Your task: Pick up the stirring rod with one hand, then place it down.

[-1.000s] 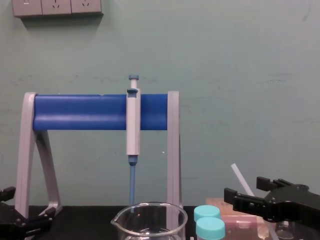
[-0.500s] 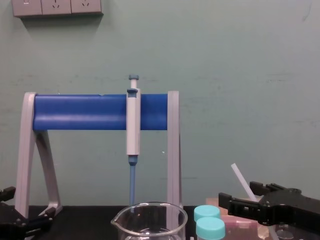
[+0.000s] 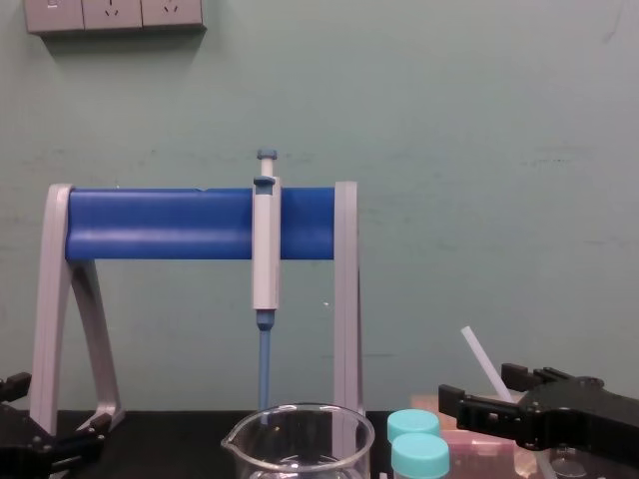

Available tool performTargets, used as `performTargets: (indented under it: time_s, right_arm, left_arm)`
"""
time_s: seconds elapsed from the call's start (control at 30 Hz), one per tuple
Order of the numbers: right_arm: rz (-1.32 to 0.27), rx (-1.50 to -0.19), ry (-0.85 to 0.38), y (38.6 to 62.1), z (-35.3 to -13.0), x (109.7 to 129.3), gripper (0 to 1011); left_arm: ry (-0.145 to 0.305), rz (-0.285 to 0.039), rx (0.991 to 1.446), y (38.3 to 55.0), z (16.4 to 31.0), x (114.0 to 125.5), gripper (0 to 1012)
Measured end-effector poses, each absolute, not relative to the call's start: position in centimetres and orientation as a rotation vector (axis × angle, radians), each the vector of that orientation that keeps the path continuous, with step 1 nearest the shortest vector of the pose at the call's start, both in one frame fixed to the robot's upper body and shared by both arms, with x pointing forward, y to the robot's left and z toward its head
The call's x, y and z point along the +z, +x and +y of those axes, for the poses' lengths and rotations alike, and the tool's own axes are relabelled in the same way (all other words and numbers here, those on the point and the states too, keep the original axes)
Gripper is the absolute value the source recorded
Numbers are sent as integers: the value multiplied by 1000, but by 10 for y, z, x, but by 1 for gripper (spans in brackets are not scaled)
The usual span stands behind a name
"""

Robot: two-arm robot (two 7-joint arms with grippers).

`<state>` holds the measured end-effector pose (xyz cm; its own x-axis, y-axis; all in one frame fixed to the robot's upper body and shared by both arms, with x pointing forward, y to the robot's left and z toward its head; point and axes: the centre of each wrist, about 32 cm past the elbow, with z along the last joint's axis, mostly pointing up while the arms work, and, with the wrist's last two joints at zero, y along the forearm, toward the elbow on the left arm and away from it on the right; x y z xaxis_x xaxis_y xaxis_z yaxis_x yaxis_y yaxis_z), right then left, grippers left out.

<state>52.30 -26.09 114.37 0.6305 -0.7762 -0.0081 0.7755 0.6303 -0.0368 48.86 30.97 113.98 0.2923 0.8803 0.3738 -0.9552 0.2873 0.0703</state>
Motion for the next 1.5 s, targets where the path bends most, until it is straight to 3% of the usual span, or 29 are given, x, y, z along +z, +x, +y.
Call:
performTargets:
  time_s: [0.37, 0.73, 0.9, 1.07, 1.23, 1.33, 1.5]
  right_arm:
    - [22, -886, -31, 523, -261, 1144, 965]
    - [22, -884, -30, 523, -261, 1144, 682]
    - [22, -884, -30, 523, -261, 1144, 479]
    - [22, -884, -30, 523, -261, 1144, 362]
    - [22, -883, -30, 523, -261, 1144, 152]
    - [22, -884, -30, 523, -261, 1144, 77]
    - [22, -884, -30, 523, -261, 1144, 69]
  left_arm:
    - [304, -285, 1248, 489, 310, 1140, 1000]
    - [305, -285, 1248, 489, 310, 1140, 1001]
    - [304, -285, 1248, 489, 310, 1140, 1000]
    - [305, -285, 1248, 489, 310, 1140, 1000]
    - [305, -285, 1248, 489, 310, 1140, 1000]
    - [304, -285, 1248, 489, 310, 1140, 1001]
    - [304, -285, 1248, 489, 310, 1140, 1000]
